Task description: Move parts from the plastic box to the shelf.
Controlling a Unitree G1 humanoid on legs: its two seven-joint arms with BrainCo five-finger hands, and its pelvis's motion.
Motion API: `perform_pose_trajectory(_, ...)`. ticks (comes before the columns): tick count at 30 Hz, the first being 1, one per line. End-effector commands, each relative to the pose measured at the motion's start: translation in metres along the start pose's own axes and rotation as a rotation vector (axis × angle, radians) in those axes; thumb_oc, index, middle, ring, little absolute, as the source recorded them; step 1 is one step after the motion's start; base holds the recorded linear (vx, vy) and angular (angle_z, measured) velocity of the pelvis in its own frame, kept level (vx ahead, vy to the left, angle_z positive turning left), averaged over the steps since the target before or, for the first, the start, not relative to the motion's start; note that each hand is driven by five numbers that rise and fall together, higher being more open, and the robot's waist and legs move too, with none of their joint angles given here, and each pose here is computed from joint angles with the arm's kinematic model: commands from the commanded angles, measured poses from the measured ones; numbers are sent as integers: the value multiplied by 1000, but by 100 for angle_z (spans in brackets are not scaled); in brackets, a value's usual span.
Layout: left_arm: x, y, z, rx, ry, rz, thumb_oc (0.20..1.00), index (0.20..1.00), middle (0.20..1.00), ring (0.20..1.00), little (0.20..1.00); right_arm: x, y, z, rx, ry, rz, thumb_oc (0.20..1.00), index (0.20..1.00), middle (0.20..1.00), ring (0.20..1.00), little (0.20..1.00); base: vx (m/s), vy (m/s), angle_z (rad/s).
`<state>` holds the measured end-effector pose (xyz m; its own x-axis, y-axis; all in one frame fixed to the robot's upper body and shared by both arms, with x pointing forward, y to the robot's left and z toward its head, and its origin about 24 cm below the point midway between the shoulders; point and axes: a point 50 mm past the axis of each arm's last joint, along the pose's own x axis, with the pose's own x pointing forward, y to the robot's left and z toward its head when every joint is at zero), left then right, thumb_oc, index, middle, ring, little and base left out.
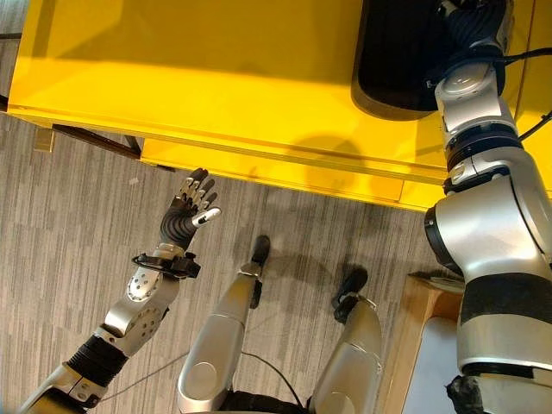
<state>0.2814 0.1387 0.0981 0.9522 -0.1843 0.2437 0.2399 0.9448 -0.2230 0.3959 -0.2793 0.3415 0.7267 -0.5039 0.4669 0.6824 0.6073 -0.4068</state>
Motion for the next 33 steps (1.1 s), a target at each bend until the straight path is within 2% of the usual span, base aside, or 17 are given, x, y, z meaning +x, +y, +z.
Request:
perform_pose_trajectory(1, 0, -10, 29, -18, -139, -72, 1000, 1000, 1000, 1000, 1000, 15, -48, 50, 30, -154, -145, 1000, 1000, 1000, 1000, 1000, 0, 0, 0)
perform_pose_trajectory(8, -1, -4, 31, -18, -148, -51, 1000, 1000, 1000, 1000, 1000, 13, -47, 67, 38, -230, -150, 1000, 1000, 1000, 1000, 1000, 0, 0, 0)
perform_pose_trajectory(12, -3, 2, 33, -8, -153, -30, 1000, 1000, 1000, 1000, 1000, 6, -39, 90, -38, -360, -163, 1000, 1000, 1000, 1000, 1000, -3, 3, -2)
perform_pose_trajectory(20, -8, 14, 30, 2, -137, 16, 1000, 1000, 1000, 1000, 1000, -18, -33, 140, 114, -598, -165, 1000, 1000, 1000, 1000, 1000, -19, 12, -4)
perform_pose_trajectory(29, -13, 24, 29, 23, -118, 40, 1000, 1000, 1000, 1000, 1000, -34, -35, 157, 158, -707, -194, 1000, 1000, 1000, 1000, 1000, -30, 12, -9)
perform_pose_trajectory(33, -16, 28, 28, 33, -108, 56, 1000, 1000, 1000, 1000, 1000, -47, -21, 151, 164, -755, -147, 1000, 1000, 1000, 1000, 1000, -21, 23, -11)
